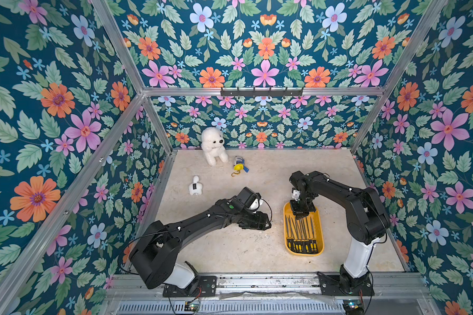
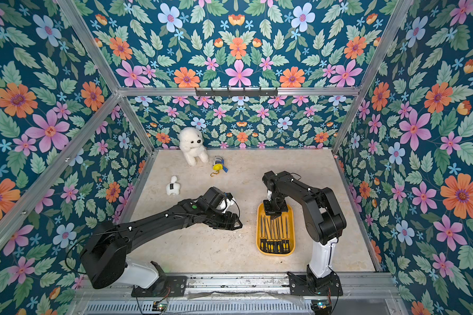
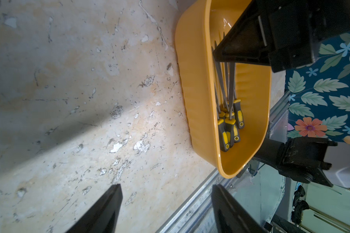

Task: Put the file tool into the storage box
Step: Place the file tool in the storage box, then reset both arms

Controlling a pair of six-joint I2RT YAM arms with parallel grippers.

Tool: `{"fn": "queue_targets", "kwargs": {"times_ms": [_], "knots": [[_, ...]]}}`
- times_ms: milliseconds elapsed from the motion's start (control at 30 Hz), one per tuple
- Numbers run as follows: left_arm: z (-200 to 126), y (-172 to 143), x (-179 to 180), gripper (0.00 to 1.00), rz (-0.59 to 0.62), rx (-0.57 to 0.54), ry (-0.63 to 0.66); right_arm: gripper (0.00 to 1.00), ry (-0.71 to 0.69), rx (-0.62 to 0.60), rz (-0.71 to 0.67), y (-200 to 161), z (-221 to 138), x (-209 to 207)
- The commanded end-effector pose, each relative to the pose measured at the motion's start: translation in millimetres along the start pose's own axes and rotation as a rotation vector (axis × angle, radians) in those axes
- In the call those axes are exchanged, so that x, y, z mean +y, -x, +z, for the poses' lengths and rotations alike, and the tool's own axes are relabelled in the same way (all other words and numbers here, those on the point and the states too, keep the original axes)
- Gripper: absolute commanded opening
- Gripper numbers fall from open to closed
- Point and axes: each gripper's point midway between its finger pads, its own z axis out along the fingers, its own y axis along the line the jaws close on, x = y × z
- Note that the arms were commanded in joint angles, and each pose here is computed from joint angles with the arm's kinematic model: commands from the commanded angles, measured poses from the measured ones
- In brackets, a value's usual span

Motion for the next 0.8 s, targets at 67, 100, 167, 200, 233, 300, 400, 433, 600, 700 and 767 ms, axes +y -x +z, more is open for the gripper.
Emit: {"fn": "queue_targets", "kwargs": {"times_ms": [67, 100, 167, 200, 233, 300, 400, 433, 600, 700, 767], "knots": [[-2.7, 6.5, 2.2, 0.77, -0.001, -0.027, 0.012, 0.25, -0.014, -0.025, 0.016, 1.6, -6.9, -1.7], [-4.4, 8.2, 2.3, 0.77, -0.003, -0.035, 0.012, 0.28, -0.013, -0.041, 0.018, 2.9, -11.0, -1.7], [-8.2, 12.7, 1.5, 0.78, -0.006, -0.051, 0.008, 0.33, -0.005, -0.059, 0.021, 3.4, -18.1, -1.1], [-10.3, 15.1, 2.0, 0.78, -0.009, -0.059, 0.009, 0.34, -0.004, -0.071, 0.027, 4.4, -22.8, -1.6], [-13.1, 18.4, 2.9, 0.78, -0.011, -0.069, 0.013, 0.34, -0.004, -0.086, 0.032, 5.5, -28.6, -2.8], [-19.9, 25.8, 4.0, 0.78, -0.015, -0.095, 0.023, 0.34, 0.008, -0.136, 0.052, 10.9, -45.0, -6.0], [-37.4, 46.7, 3.2, 0.79, -0.03, -0.175, 0.024, 0.36, 0.031, -0.25, 0.096, 23.3, -80.3, -18.1], [-46.0, 56.6, 3.0, 0.79, -0.037, -0.219, 0.025, 0.36, 0.02, -0.302, 0.119, 29.0, -94.6, -28.1], [-102.8, 113.0, 10.3, 1.0, -0.093, -0.518, 0.031, 0.39, -0.033, -0.64, 0.225, 51.9, -170.3, -75.8], [-144.8, 143.8, 32.4, 1.0, -0.134, -0.716, 0.113, 0.53, -0.024, -0.869, 0.283, 55.4, -204.8, -97.1], [-174.0, 156.9, 58.7, 1.0, -0.162, -0.839, 0.259, 0.64, -0.066, -1.015, 0.32, 51.3, -222.0, -114.2]]}}
